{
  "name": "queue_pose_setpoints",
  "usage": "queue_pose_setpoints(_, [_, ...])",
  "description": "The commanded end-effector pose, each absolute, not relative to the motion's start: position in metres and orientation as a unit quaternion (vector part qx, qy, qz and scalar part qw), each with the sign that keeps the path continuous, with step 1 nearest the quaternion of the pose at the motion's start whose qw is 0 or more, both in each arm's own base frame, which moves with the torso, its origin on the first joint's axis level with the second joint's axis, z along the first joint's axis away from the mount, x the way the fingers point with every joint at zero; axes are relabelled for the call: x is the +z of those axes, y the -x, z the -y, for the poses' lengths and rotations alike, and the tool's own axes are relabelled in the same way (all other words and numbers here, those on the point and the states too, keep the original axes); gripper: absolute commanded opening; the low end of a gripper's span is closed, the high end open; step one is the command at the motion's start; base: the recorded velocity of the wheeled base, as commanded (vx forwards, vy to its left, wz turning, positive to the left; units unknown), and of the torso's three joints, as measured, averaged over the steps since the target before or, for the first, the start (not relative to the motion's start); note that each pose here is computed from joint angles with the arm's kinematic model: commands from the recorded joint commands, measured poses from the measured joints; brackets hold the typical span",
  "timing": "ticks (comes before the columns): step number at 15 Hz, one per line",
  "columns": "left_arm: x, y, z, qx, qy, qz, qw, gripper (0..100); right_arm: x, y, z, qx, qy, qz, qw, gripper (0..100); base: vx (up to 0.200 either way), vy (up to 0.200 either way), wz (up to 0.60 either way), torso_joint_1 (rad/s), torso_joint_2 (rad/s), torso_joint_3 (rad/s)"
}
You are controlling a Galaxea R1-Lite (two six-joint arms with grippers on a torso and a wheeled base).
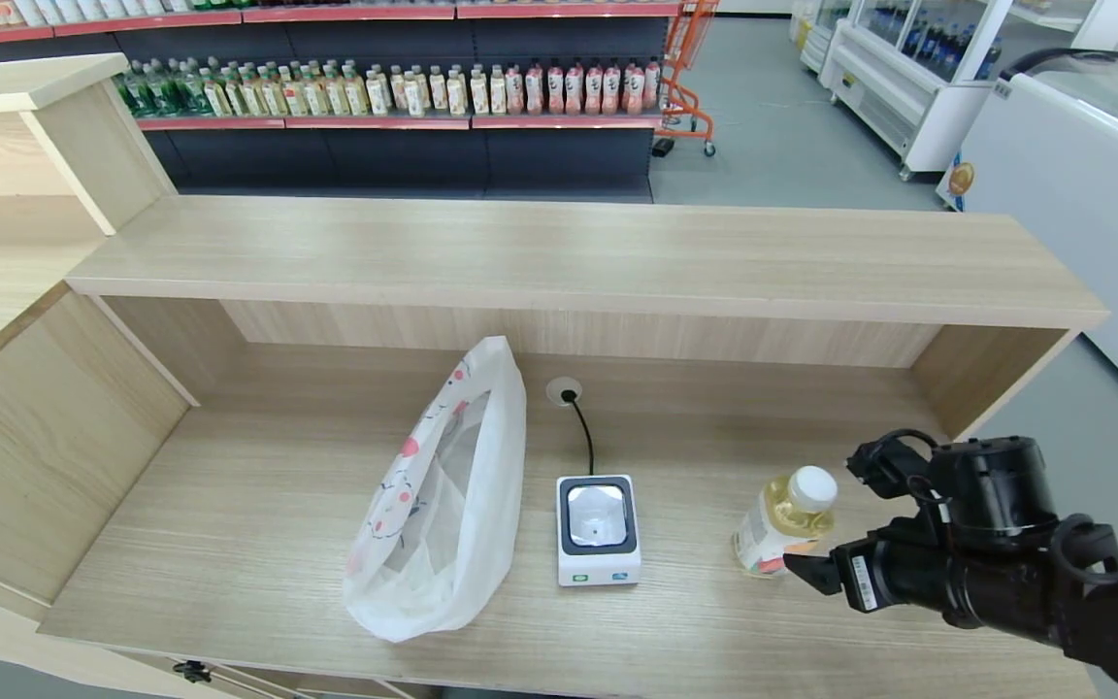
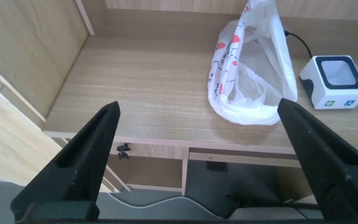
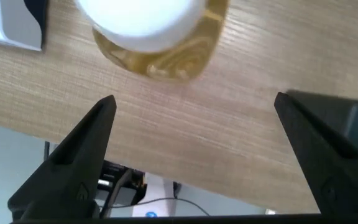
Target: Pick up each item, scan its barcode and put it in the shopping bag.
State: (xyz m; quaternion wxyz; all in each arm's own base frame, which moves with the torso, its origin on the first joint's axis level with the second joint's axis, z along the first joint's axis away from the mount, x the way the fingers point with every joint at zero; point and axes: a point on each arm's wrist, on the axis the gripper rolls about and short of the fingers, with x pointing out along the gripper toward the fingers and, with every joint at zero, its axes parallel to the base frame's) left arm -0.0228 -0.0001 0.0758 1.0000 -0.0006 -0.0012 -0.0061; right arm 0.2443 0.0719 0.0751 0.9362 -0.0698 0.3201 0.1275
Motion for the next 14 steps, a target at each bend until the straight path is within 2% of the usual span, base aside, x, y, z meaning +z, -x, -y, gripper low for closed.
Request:
queue_pose_setpoints(1, [0.076, 0.023, 0.000, -0.006, 0.001, 0.002, 1.000, 100, 0.052, -0.250, -0.084, 0.144, 0.081, -0.347, 0.923, 100, 0.000, 0.000, 0.00, 0.000, 0.00, 0.000])
queue_pose_setpoints(14, [0.076, 0.023, 0.000, -0.006, 0.001, 0.002, 1.000, 100, 0.025, -0.278, -0.105, 0.165, 0.075, -0.263, 0.948, 100, 0.000, 0.000, 0.00, 0.000, 0.00, 0.000])
